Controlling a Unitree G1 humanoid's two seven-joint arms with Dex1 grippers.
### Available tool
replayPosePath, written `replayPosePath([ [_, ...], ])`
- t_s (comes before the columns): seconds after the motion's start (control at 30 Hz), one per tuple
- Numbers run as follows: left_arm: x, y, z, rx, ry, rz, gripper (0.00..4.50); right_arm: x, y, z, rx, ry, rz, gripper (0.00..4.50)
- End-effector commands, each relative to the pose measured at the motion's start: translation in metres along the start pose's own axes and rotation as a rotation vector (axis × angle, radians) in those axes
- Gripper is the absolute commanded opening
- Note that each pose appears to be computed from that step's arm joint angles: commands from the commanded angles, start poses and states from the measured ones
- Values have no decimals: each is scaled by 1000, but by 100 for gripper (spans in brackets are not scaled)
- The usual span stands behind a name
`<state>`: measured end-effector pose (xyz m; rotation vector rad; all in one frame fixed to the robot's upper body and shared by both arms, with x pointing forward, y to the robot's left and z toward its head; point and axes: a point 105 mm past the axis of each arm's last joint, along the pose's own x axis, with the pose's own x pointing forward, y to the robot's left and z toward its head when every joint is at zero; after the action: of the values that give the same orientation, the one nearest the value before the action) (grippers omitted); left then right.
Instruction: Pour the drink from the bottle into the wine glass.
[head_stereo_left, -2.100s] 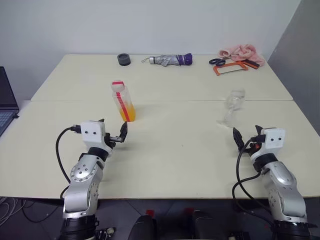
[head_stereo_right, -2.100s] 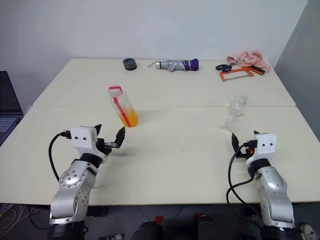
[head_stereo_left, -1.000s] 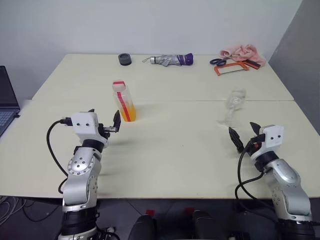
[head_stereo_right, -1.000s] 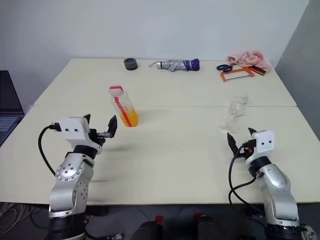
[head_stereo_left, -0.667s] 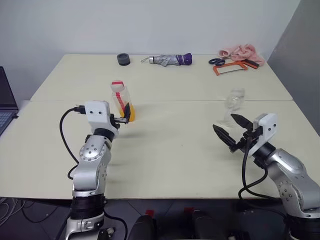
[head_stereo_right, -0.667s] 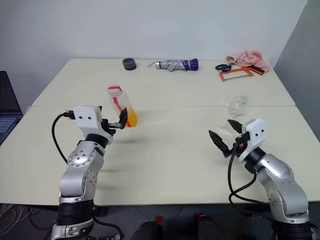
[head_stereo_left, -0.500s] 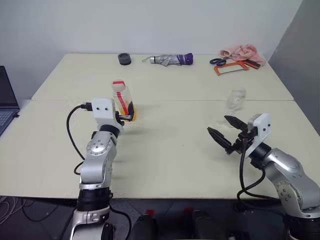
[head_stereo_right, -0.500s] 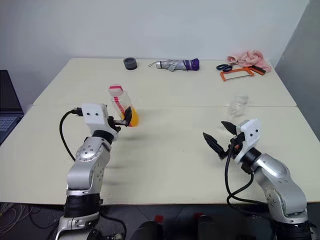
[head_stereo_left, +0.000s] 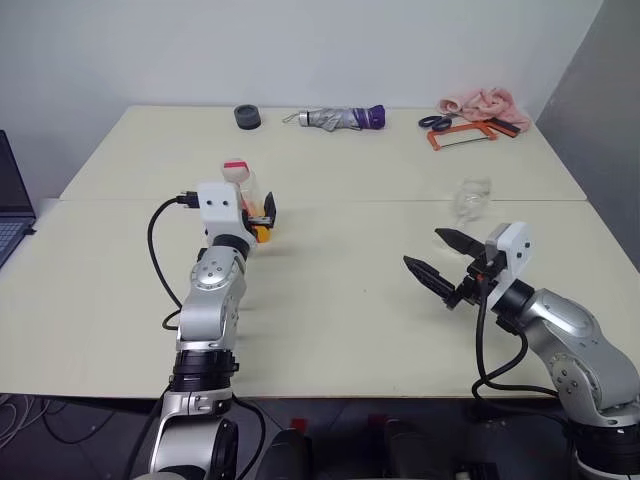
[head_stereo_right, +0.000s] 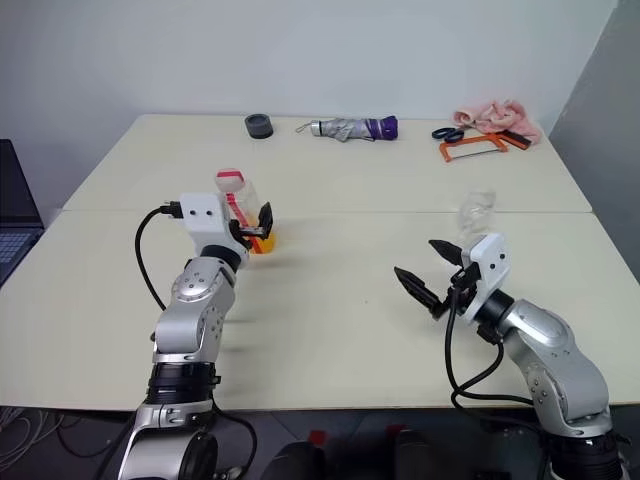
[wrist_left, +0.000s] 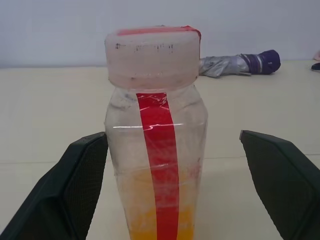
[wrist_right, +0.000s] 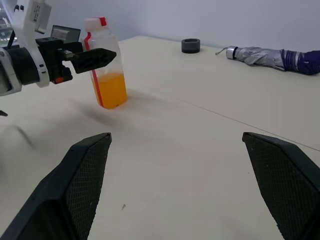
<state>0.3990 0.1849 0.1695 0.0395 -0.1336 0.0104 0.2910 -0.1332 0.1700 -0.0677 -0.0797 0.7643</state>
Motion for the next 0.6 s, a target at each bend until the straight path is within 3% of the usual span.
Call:
replayPosePath([
  [0.03, 5, 5, 18, 16, -67, 27, 447, 3, 4, 9, -30, -24, 24, 448],
  [0.6, 27, -5, 28, 35, -81, 45, 447, 14, 11, 17, -26, -42, 71, 448],
])
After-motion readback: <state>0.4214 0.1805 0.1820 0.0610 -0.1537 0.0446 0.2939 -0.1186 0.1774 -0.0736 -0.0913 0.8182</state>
